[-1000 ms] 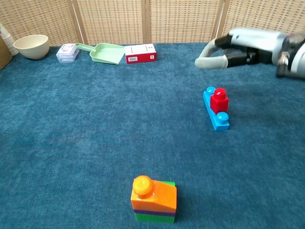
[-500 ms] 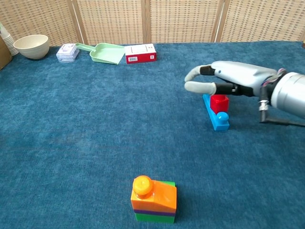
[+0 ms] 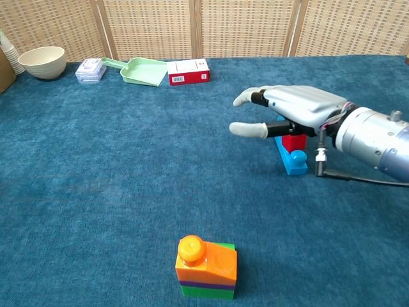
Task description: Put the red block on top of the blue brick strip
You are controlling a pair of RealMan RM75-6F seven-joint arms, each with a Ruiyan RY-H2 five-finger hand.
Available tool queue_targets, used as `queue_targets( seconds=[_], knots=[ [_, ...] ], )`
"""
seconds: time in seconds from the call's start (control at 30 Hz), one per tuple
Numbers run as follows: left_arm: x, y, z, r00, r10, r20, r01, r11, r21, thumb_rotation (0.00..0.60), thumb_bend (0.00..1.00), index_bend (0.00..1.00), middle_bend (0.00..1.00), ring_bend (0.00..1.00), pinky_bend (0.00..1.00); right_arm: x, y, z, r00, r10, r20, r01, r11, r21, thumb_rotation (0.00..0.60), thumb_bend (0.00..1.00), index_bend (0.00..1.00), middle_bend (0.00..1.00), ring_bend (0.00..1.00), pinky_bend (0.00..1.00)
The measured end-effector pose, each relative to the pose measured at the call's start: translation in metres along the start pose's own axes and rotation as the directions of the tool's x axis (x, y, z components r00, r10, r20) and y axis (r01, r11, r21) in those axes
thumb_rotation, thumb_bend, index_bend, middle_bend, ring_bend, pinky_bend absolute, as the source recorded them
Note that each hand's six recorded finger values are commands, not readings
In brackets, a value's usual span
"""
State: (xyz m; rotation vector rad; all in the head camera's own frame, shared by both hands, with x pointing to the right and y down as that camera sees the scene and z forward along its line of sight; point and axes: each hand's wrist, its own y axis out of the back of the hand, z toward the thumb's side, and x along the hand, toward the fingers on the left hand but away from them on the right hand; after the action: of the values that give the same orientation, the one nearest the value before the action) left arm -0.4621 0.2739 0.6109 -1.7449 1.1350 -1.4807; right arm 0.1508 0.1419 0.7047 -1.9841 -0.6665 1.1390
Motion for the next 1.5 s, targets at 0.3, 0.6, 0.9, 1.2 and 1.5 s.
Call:
queue_targets(
  seconds=[0.3, 0.6, 0.9, 1.2, 1.5],
  knots=[
    [-0.001, 0.0, -0.001, 1.0, 0.001, -0.002, -0.001, 1.0, -0.002, 0.6, 0.47, 0.52, 0.36, 0.31, 0.15, -0.002, -0.012, 0.008, 1.0, 0.012, 0.003, -0.013, 0.999, 0.033, 0.01, 0.02, 0.08, 0.06, 0.0, 0.0],
    [-0.003, 0.001, -0.004, 1.0, 0.003, -0.009, -0.003, 1.0, -0.005, 0.6, 0.47, 0.52, 0.36, 0.31, 0.15, -0.007, -0.026, 0.005, 0.999, 0.04, 0.037, -0.042, 0.996, 0.075, 0.012, 0.02, 0.06, 0.05, 0.0, 0.0],
    [-0.003, 0.0, -0.005, 1.0, 0.003, -0.008, -0.003, 1.0, -0.009, 0.6, 0.47, 0.52, 0.36, 0.31, 0.15, -0.005, -0.029, 0.001, 0.998, 0.044, 0.053, -0.049, 0.996, 0.081, 0.008, 0.01, 0.06, 0.05, 0.0, 0.0],
    [-0.002, -0.001, -0.004, 1.0, 0.002, -0.003, -0.002, 1.0, -0.01, 0.6, 0.47, 0.52, 0.36, 0.31, 0.15, -0.002, -0.03, -0.004, 0.996, 0.046, 0.071, -0.051, 0.996, 0.069, 0.01, 0.02, 0.06, 0.05, 0.0, 0.0],
    [-0.002, -0.001, -0.004, 1.0, 0.002, -0.003, -0.002, 1.0, -0.011, 0.6, 0.47, 0.52, 0.36, 0.31, 0.15, -0.001, -0.032, -0.005, 0.996, 0.049, 0.078, -0.054, 0.996, 0.067, 0.007, 0.02, 0.06, 0.05, 0.0, 0.0]
  ],
)
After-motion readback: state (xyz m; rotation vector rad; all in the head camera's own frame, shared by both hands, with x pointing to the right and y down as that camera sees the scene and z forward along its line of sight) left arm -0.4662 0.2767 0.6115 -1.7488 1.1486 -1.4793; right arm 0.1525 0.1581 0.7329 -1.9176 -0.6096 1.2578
